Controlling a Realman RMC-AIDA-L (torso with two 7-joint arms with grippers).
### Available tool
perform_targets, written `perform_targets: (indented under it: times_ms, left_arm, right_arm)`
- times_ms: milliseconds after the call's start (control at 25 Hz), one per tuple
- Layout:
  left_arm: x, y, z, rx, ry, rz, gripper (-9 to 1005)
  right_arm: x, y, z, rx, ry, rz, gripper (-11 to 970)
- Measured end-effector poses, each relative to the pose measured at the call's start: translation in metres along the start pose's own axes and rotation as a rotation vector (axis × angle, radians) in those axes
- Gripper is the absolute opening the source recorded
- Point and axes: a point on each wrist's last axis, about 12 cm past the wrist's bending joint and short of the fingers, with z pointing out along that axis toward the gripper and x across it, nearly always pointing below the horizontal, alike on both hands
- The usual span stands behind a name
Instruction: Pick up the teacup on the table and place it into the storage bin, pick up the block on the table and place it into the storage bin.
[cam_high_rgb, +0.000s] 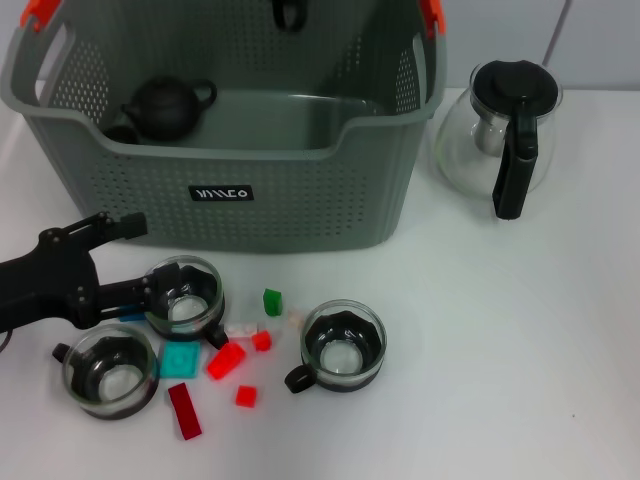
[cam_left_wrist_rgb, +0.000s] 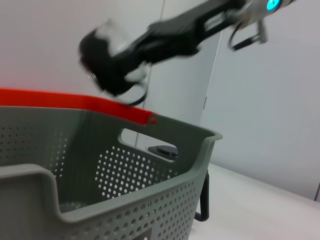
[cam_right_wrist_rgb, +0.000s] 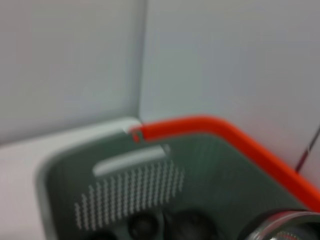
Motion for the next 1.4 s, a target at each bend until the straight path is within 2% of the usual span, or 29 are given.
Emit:
perform_targets:
  times_ms: [200,440,680,1400]
  left_arm:
    - [0.000,0.000,0.001,-0.005,-0.007,-0.005,887]
    - [0.002,0.000,-0.001,-0.022,-0.023,-0.015,887]
    - [0.004,-0.002,0.000,-0.027,-0.030,-0.024,887]
    - [0.010,-0.004,0.004,-0.029,-0.025,-0.050,888]
  right_arm:
    - [0.001,0.002,0.039,0.073,0.076,-0.012,55]
    - [0.012,0.004,0.063,0.139,0.109,0.009,55]
    - [0.024,0.002,0.069,0.199,0.116,0.069,55]
    - [0.058,0.005,0.076,0.190,0.211,0.075,54]
